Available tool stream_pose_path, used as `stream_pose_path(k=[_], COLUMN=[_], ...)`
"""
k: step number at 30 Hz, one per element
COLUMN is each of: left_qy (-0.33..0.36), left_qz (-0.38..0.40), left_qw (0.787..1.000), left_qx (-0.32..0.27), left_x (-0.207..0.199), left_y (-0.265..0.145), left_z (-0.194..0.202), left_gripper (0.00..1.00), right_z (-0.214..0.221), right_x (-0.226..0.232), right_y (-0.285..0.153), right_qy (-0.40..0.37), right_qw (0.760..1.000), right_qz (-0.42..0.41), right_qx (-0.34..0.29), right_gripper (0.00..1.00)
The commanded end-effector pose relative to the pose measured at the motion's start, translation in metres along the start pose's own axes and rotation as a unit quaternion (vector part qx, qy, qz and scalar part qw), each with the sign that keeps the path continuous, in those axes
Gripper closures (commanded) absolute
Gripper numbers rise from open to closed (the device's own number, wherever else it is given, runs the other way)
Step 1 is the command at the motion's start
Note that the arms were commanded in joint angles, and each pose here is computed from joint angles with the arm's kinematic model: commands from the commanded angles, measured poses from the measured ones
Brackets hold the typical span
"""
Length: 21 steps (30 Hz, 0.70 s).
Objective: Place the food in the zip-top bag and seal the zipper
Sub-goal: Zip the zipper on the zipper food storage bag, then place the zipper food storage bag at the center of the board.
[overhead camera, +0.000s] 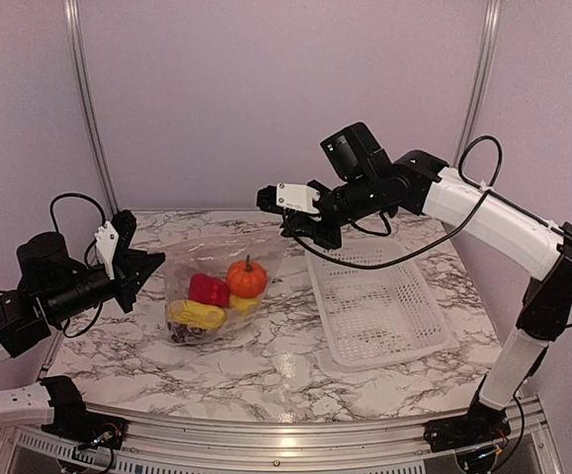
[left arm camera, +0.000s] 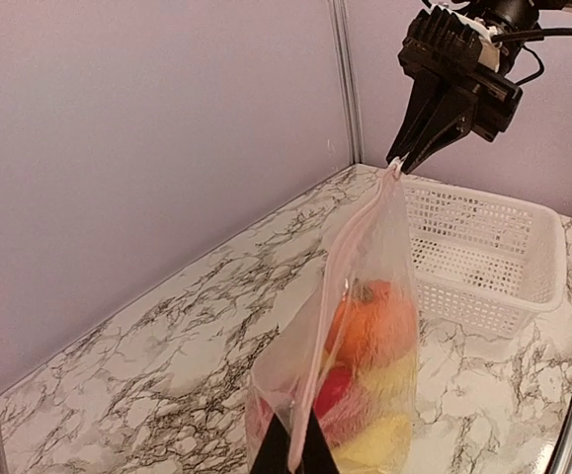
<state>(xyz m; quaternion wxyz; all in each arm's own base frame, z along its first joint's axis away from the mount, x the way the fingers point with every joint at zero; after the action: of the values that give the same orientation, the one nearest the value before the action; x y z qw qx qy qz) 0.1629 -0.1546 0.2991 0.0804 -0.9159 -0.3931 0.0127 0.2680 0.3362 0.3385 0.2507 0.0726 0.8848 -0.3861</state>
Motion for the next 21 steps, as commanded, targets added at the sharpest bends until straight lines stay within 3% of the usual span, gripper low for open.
stream_pose_path(k=[1,6,15,18,21], left_qy=[0.008,0.019,0.009,0.009,0.001], left_qz=[-0.037,-0.084,-0.016,0.003,0.033], left_qw=[0.999,0.996,0.998,0.999,0.999], left_qx=[-0.037,-0.039,-0.061,-0.053,-0.016], left_x=[0.010,0.046,0.070,0.064,0.054], left_y=[0.010,0.049,0.098,0.093,0.087], left_z=[-0.022,-0.038,-0.093,-0.081,-0.043], left_gripper=[1.00,1.00,1.00,1.00,1.00], right_z=[0.012,0.008,-0.021,-0.016,-0.007], right_x=[-0.009,-0.053,-0.094,-0.083,-0.054], right_y=[-0.006,-0.005,-0.017,-0.013,-0.002], right_qy=[0.009,0.024,0.026,0.019,0.015], right_qw=[0.999,0.997,0.988,0.991,0.994], right_qz=[0.019,0.073,0.120,0.096,0.040], right_qx=[0.032,-0.002,-0.092,-0.090,-0.097], right_gripper=[1.00,1.00,1.00,1.00,1.00])
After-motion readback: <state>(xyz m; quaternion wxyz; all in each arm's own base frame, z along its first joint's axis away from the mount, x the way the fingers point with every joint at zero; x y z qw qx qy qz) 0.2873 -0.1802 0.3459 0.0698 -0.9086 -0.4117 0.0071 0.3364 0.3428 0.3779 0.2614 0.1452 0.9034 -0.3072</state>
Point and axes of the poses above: each gripper's point midway between its finger pads, its own y axis out along the fingers, its own x axis along the line the jaws close on, z = x × y, the point moved 7 cm from there along -y, back along the fingers, and after that the axes turned 7 degrees about -y, right-handed, at the moved point
